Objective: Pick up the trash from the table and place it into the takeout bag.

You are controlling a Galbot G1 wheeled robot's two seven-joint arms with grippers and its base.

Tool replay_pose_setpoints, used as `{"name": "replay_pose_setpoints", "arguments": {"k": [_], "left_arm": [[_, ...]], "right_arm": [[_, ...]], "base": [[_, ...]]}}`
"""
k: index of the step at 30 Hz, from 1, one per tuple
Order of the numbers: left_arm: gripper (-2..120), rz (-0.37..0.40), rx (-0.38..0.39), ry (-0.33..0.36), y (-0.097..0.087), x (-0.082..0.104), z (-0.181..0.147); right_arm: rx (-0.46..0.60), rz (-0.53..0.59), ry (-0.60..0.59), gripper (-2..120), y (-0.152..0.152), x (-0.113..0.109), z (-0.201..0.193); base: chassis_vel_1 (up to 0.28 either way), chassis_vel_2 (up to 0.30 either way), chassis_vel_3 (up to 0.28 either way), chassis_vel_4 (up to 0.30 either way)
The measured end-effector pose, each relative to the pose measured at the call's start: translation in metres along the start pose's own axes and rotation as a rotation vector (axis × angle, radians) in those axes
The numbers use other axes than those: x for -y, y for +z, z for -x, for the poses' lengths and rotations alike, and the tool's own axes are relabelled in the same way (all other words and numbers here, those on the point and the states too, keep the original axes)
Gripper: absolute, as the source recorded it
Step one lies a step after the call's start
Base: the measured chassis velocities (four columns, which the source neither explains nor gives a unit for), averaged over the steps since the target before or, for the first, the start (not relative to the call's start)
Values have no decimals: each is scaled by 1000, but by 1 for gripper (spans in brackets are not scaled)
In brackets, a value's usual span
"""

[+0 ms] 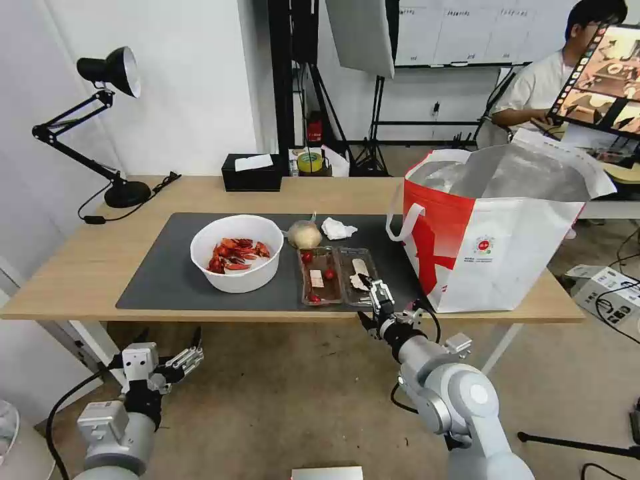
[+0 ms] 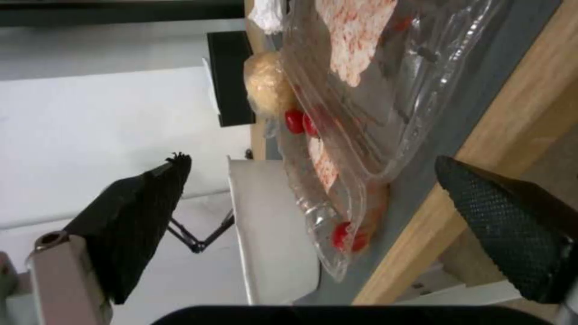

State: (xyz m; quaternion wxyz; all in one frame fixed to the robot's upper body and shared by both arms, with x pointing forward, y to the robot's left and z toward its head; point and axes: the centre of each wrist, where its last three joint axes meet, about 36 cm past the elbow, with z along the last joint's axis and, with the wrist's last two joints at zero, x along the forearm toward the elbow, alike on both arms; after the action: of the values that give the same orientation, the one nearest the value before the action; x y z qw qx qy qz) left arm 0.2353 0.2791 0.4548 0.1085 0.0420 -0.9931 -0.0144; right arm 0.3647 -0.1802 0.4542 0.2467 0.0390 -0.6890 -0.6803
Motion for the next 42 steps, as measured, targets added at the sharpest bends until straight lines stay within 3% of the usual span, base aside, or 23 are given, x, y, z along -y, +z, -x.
{"name": "replay_pose_setpoints", "arguments": {"k": [21, 42], "left_arm": [[100, 4, -21, -14, 12, -4, 6], [100, 7, -22, -13, 16, -6, 12]], "right_arm": [[94, 35, -15, 100, 13, 10, 12], [105, 20, -10, 100, 30, 13, 25]], "base": [[0, 0, 0, 0], [0, 0, 0, 0]]}}
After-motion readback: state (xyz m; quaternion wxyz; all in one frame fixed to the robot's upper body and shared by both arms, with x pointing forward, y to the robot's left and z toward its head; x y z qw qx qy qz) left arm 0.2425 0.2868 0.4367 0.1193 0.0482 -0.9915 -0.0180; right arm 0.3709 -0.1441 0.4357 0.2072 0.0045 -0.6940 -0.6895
